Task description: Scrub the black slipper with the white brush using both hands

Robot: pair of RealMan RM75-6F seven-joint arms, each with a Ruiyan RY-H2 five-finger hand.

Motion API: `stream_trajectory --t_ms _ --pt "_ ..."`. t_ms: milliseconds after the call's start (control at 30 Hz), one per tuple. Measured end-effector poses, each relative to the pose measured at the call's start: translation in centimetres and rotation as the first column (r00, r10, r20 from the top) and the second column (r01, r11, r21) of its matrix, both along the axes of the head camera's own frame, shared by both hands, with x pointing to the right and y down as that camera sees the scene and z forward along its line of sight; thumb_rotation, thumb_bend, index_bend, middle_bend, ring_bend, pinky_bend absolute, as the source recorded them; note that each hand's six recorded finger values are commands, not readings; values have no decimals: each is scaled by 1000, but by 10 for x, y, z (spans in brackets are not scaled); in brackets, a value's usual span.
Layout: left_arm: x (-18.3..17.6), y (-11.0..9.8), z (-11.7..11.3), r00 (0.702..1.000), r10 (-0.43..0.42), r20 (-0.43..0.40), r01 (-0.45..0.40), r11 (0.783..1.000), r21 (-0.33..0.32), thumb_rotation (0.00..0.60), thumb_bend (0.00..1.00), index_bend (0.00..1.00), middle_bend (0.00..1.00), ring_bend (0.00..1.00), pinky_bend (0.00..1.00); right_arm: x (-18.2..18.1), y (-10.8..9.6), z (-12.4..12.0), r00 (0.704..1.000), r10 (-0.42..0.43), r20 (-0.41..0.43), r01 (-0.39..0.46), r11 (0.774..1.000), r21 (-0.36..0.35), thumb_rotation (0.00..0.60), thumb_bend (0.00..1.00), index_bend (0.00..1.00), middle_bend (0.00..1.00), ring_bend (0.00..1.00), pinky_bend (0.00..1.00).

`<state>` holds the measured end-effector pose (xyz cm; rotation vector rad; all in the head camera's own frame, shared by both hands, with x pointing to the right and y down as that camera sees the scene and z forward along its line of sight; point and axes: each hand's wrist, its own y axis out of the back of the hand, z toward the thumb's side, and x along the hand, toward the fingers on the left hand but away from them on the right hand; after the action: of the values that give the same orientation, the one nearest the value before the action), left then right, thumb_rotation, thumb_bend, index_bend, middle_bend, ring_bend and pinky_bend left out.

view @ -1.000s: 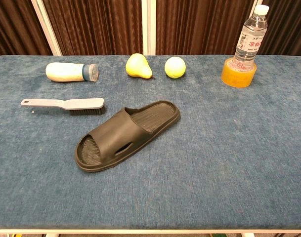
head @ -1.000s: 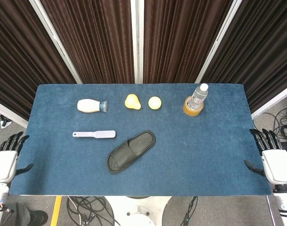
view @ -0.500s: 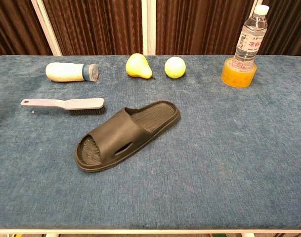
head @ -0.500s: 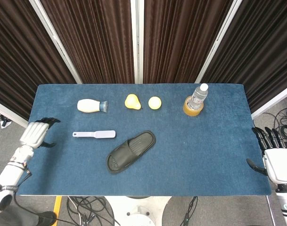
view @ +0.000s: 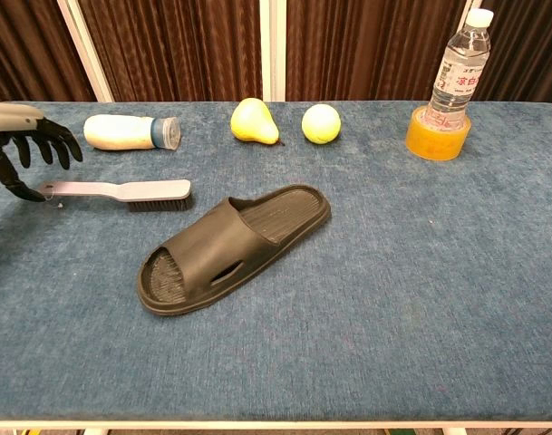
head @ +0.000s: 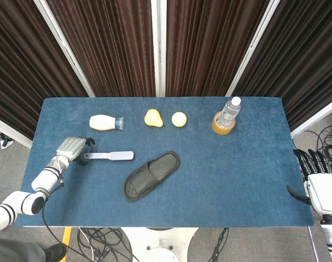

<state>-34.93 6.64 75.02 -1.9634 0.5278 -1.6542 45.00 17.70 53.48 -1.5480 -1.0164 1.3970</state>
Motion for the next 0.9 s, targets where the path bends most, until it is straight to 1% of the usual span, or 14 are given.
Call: stream_trajectory --t_ms 100,233,400,500,767,900 --pt "7 1 6 1000 12 8 -12 1000 -28 600 238 347 471 368 419 0 0 0 1000 -1 -3 1 1000 -1 600 104 0 95 0 0" --pt "15 1 12 1000 7 11 -7 998 -59 600 239 377 508 405 437 1 1 0 1000 7 -5 -7 1000 -2 600 104 0 95 0 0" --pt "21 2 18 1000 11 19 -9 997 -80 600 240 416 550 453 488 4 2 1 1000 17 -7 -17 1000 -7 600 104 0 95 0 0" --pt "24 1 20 1000 9 20 -7 997 -82 600 243 436 572 477 492 5 3 1 1000 18 -7 -19 1000 -7 600 104 0 95 0 0" --pt "35 2 22 1000 14 11 -13 994 -112 600 243 446 581 489 512 7 4 3 1000 27 -3 -27 1000 -8 600 105 0 95 0 0" --pt "42 6 23 1000 30 1 -30 992 -123 600 244 451 582 489 514 10 6 3 999 36 -7 -36 999 -9 600 103 0 95 0 0"
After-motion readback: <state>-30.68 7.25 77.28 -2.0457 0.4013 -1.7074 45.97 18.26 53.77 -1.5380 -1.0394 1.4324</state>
